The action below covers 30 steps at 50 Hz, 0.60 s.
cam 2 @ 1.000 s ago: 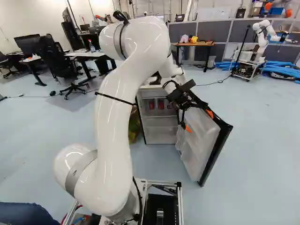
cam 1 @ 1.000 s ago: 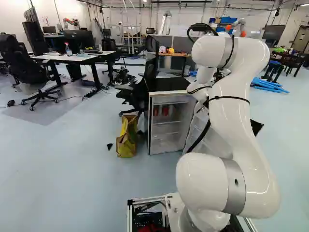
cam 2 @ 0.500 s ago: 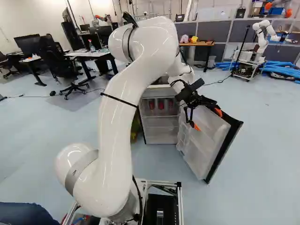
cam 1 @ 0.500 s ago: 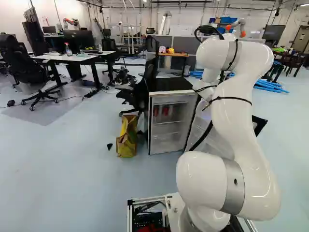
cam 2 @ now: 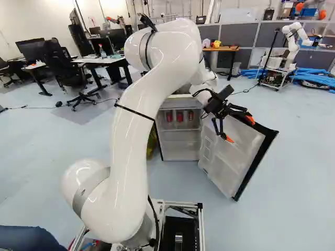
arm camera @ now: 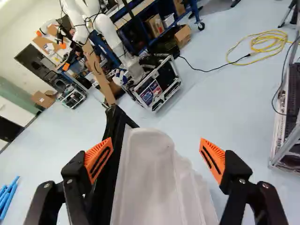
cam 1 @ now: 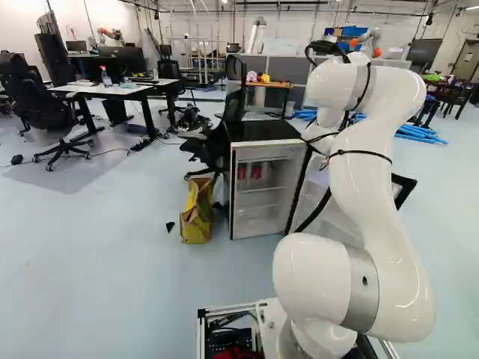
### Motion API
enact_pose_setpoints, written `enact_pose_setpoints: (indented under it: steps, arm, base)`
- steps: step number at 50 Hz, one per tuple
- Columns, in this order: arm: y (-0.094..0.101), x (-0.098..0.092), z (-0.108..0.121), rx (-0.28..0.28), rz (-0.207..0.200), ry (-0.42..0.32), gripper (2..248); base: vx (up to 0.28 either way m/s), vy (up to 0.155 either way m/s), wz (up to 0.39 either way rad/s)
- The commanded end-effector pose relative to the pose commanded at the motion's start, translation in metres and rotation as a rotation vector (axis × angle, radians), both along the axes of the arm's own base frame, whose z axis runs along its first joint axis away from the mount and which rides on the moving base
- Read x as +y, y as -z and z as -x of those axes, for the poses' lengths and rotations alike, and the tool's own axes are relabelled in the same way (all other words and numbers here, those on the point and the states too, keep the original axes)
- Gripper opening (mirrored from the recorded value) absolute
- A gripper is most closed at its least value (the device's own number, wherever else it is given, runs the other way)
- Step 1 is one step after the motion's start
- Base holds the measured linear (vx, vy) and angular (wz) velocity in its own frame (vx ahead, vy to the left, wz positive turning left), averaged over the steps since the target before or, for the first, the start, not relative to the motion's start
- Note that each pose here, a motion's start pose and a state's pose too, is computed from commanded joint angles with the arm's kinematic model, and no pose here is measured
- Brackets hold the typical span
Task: Grab a drink from the fridge
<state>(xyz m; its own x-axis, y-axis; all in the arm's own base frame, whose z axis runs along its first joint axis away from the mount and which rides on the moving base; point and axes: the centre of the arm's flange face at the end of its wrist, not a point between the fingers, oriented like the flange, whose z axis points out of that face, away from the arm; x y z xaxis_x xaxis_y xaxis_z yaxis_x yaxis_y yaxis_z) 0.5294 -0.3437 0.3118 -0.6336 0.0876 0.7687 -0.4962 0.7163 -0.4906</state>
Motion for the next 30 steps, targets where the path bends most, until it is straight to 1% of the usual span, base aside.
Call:
enact_pose_setpoints:
  steps: [13,30]
  arm:
    - [-0.001,-0.002,-0.002,0.005,0.019,-0.087,247]
    - [-0.001,0.016,0.014,0.057,0.025,-0.233,247]
  base:
    - [0.000,0.000,0.000]
    - [0.000,0.000,0.000]
